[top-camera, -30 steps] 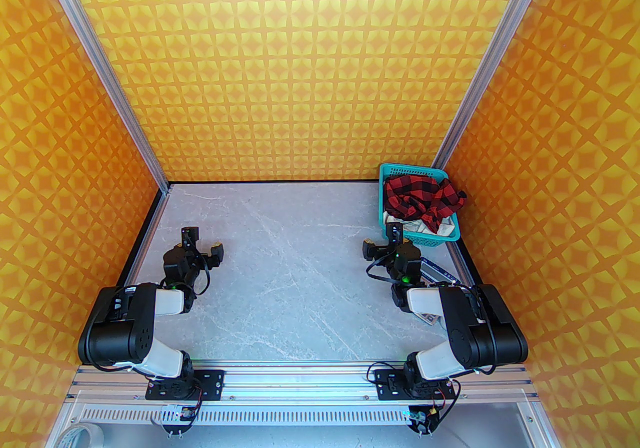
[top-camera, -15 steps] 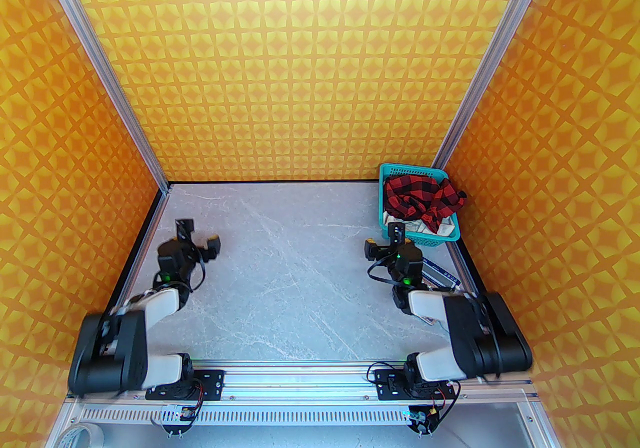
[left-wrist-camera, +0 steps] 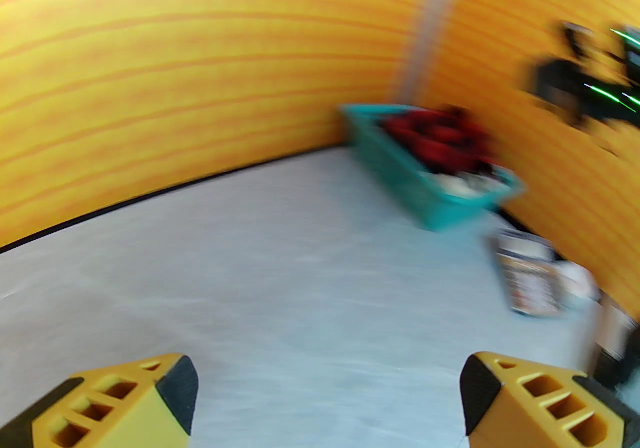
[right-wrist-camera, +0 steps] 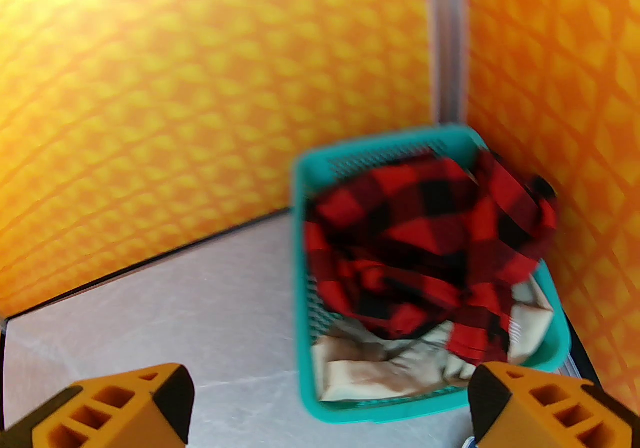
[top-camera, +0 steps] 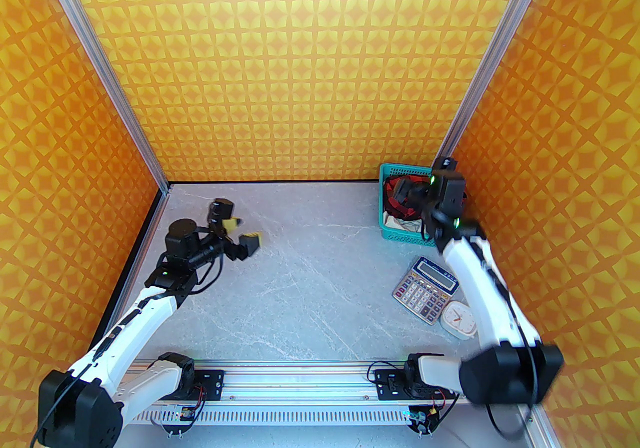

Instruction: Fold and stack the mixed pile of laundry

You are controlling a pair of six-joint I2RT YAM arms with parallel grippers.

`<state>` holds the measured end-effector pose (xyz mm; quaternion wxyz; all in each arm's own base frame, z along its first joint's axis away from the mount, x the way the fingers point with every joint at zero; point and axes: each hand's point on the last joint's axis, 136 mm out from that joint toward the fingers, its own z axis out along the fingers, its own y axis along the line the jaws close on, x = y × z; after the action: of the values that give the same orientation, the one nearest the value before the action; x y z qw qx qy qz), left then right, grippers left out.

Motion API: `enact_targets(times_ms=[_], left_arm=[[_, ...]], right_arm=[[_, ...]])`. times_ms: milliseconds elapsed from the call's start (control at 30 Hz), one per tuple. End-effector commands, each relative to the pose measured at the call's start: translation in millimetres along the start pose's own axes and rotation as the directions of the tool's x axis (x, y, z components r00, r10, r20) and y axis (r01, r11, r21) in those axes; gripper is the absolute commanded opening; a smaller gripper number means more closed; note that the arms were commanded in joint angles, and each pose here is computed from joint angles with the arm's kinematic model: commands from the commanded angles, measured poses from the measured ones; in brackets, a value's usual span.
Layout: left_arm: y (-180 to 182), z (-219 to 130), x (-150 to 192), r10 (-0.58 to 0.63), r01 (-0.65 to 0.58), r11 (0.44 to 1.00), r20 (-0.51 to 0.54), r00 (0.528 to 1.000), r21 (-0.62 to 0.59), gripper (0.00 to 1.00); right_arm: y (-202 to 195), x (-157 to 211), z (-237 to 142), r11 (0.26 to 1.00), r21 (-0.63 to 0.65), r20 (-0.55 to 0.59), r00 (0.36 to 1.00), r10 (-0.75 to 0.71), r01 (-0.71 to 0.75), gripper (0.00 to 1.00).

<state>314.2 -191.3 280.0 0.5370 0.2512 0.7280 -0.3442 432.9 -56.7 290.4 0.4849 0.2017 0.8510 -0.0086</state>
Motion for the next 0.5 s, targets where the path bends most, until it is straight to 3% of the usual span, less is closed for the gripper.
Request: enact_targets(times_ms=[0, 133, 333, 400, 467], left_arm=[[-29, 1, 10, -0.006, 0.014, 0.986, -0.048, 0.999, 0.169, 0.92], [-27, 6, 19, -0.022, 0.036, 0.983, -0.077, 0.997, 0.180, 0.92], [-18, 17, 33, -0.051, 0.071, 0.982, -0.121, 0.991, 0.173, 0.95], [-16, 20, 35, -0.060, 0.082, 0.982, -0.128, 0.990, 0.171, 0.95], [-14, 22, 38, -0.070, 0.092, 0.981, -0.137, 0.988, 0.169, 0.95]], right_arm=[[-17, 54, 41, 0.997, 0.060, -0.258, 0.964, 0.063, -0.049, 0.97], [-25, 50, 86, 0.993, 0.113, -0.280, 0.958, 0.064, -0.033, 0.98], [-31, 64, 144, 0.988, 0.153, -0.334, 0.942, 0.029, 0.024, 0.92], [-31, 68, 157, 0.988, 0.151, -0.339, 0.941, 0.022, 0.032, 0.82], [-30, 68, 165, 0.988, 0.147, -0.339, 0.941, 0.009, 0.044, 0.65]])
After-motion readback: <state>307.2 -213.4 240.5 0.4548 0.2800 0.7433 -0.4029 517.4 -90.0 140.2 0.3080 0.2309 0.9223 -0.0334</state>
